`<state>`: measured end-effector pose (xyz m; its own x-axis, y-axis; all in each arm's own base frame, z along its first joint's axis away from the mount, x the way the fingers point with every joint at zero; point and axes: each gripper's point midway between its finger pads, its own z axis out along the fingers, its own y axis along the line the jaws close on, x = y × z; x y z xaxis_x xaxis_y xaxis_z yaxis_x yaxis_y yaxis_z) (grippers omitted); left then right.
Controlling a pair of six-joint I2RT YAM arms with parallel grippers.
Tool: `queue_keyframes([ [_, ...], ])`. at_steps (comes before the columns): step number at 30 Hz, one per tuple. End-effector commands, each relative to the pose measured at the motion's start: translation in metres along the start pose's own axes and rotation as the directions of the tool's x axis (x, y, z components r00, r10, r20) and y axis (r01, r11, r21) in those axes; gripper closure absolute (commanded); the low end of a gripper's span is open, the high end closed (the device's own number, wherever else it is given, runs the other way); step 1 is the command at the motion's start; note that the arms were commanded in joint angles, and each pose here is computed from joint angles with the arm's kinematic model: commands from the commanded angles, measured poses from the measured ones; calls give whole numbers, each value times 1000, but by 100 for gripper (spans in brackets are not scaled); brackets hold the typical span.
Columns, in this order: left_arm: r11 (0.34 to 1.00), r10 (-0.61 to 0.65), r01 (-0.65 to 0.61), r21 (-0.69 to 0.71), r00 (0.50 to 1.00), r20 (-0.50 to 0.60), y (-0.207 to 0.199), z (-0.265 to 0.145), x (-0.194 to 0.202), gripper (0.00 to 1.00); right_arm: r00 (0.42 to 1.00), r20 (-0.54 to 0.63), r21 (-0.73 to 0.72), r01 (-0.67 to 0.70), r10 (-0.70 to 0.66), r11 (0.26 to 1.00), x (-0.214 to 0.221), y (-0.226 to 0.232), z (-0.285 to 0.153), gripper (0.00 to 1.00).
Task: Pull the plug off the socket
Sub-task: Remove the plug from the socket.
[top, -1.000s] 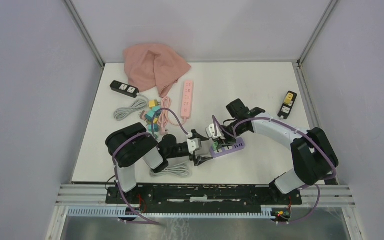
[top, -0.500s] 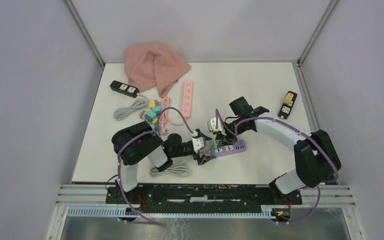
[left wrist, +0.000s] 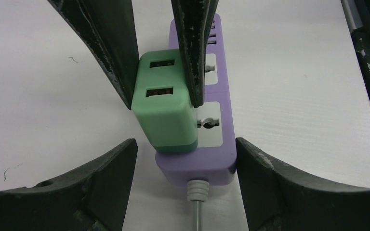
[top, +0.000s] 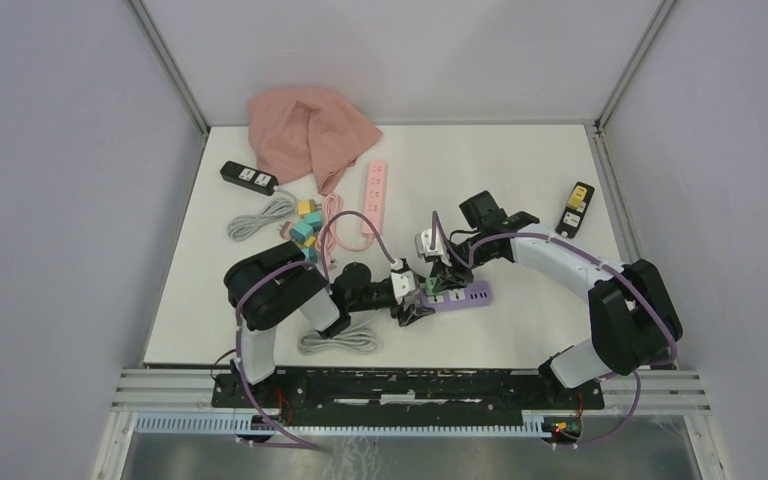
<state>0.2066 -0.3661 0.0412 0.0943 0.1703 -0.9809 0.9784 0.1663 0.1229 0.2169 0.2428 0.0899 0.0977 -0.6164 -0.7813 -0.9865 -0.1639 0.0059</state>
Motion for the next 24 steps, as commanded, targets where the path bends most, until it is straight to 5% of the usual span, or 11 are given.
queue_keyframes([
  [1, 1000, 7, -6, 27, 1000, -8, -1, 7, 1, 22, 994, 87, 43, 65, -69, 997, -34, -14, -13, 100],
  [7, 999, -9, 11, 47, 999, -36, -2, 11, 4, 44, 994, 83, 47, 67, -71, 997, -33, -14, -14, 100],
  [10, 998, -18, 21, 52, 999, -48, -2, 12, 4, 76, 995, 77, 41, 66, -69, 997, -29, -13, -12, 100],
  [13, 999, -19, 21, 47, 999, -44, 0, 12, 3, 96, 994, 85, 13, 61, -62, 998, -26, -7, -9, 100],
  [19, 999, -28, 29, 45, 999, -26, 2, 9, 0, 97, 988, 140, -39, 65, -59, 997, -39, 3, -4, 100],
  [24, 997, -37, 39, 63, 999, -38, -1, 11, 1, 97, 990, 126, 98, -72, 59, 993, -42, -32, -4, 100],
])
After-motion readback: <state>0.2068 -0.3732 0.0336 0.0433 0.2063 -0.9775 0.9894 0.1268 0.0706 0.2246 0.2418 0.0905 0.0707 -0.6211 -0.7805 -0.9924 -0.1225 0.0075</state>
